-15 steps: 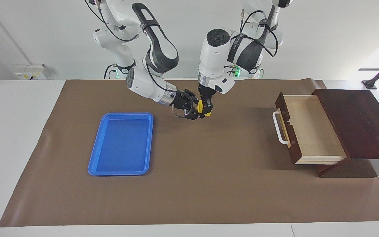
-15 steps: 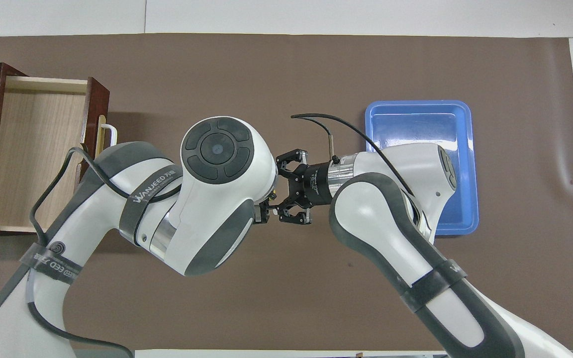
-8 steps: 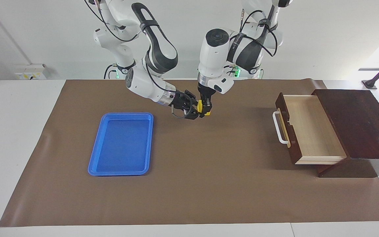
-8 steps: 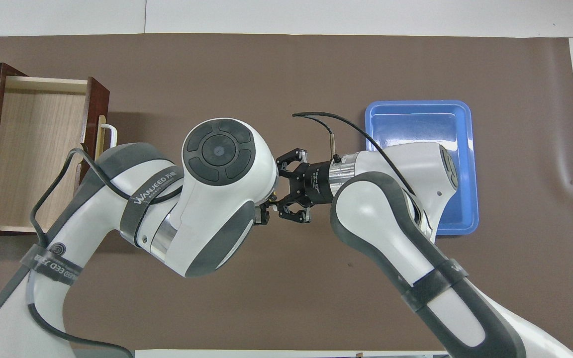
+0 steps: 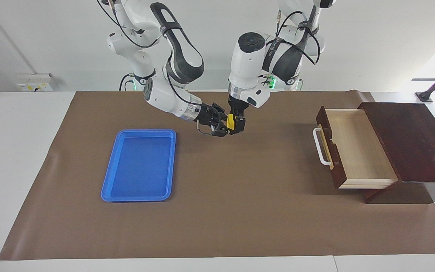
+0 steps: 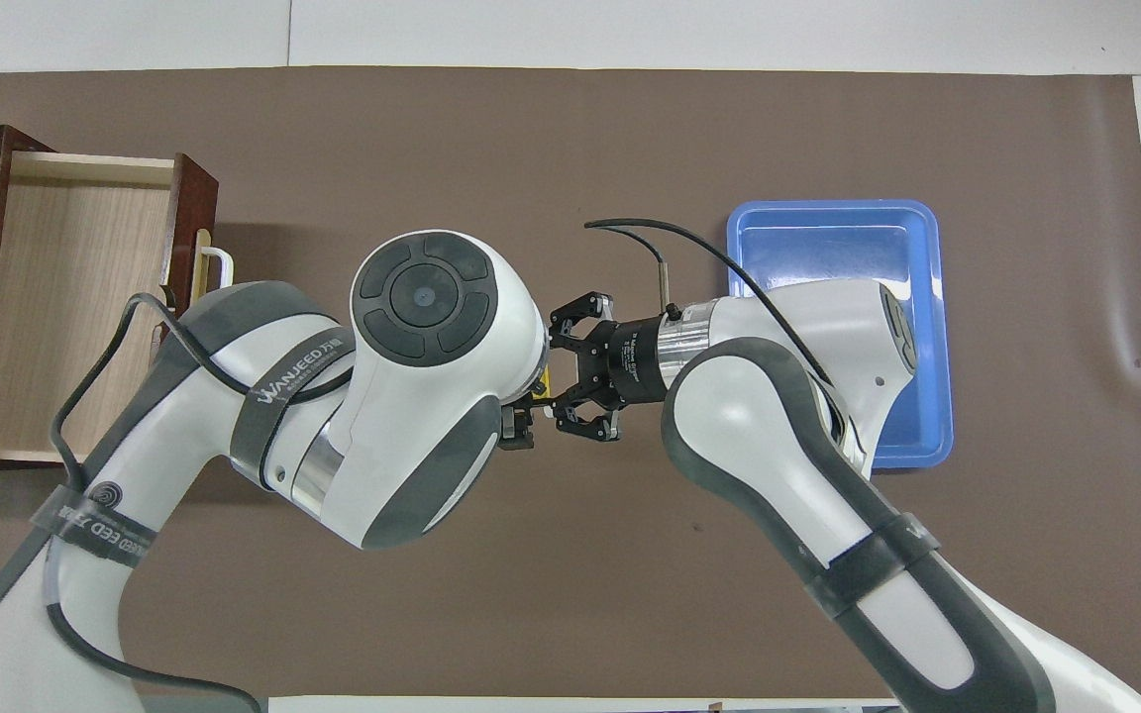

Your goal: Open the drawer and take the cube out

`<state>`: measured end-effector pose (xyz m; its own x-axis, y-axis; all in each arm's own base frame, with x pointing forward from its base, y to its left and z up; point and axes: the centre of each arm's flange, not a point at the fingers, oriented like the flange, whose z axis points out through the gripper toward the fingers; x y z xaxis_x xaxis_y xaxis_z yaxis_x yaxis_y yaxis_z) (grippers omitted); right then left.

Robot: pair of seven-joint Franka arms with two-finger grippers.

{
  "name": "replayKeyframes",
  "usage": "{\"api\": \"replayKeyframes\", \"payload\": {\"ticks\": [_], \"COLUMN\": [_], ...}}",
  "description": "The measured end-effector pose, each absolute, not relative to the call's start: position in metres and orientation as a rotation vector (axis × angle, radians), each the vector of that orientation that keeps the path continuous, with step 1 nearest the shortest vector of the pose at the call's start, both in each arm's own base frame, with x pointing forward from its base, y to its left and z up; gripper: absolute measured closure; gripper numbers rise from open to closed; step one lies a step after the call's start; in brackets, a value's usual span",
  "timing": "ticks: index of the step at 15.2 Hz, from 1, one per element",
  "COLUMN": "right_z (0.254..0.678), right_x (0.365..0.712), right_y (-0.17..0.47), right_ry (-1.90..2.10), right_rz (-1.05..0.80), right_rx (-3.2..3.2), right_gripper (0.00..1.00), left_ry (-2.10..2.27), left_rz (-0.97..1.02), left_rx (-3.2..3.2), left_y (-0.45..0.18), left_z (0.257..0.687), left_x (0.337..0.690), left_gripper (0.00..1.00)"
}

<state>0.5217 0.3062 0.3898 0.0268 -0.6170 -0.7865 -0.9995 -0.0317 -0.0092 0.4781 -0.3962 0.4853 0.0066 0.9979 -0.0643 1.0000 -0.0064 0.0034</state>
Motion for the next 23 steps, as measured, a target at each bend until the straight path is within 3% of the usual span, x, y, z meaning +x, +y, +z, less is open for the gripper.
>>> {"api": "replayKeyframes", "payload": {"ticks": [4, 9, 12, 16, 23], "right_z": [0.393, 0.397, 0.396, 0.388, 0.347], "right_x": [0.524, 0.545, 0.562, 0.577, 0.563], "right_y": [0.304, 0.266, 0.224, 0.154, 0.045], "right_ry": [1.649, 1.678, 1.713, 1.690, 1.584], "right_rz": [0.822, 0.836, 0.788, 0.747, 0.791], "right_rx": [-1.707, -1.651, -1.641, -1.718, -1.859], "right_gripper": [0.44, 0.44, 0.44, 0.44, 0.44], "left_ry": [2.191, 2.289, 2.187, 2.133, 2.131], "left_rz": [-0.032, -0.043, -0.042, -0.040, 0.161], "left_rx": [2.218, 2.179, 2.270, 2.315, 2.411], "left_y": [-0.366, -0.234, -0.166, -0.085, -0.039], "left_z": [0.491, 0.487, 0.467, 0.428, 0.438], "left_x": [0.498, 0.563, 0.581, 0.582, 0.586], "left_gripper": [0.00, 0.00, 0.00, 0.00, 0.00]}}
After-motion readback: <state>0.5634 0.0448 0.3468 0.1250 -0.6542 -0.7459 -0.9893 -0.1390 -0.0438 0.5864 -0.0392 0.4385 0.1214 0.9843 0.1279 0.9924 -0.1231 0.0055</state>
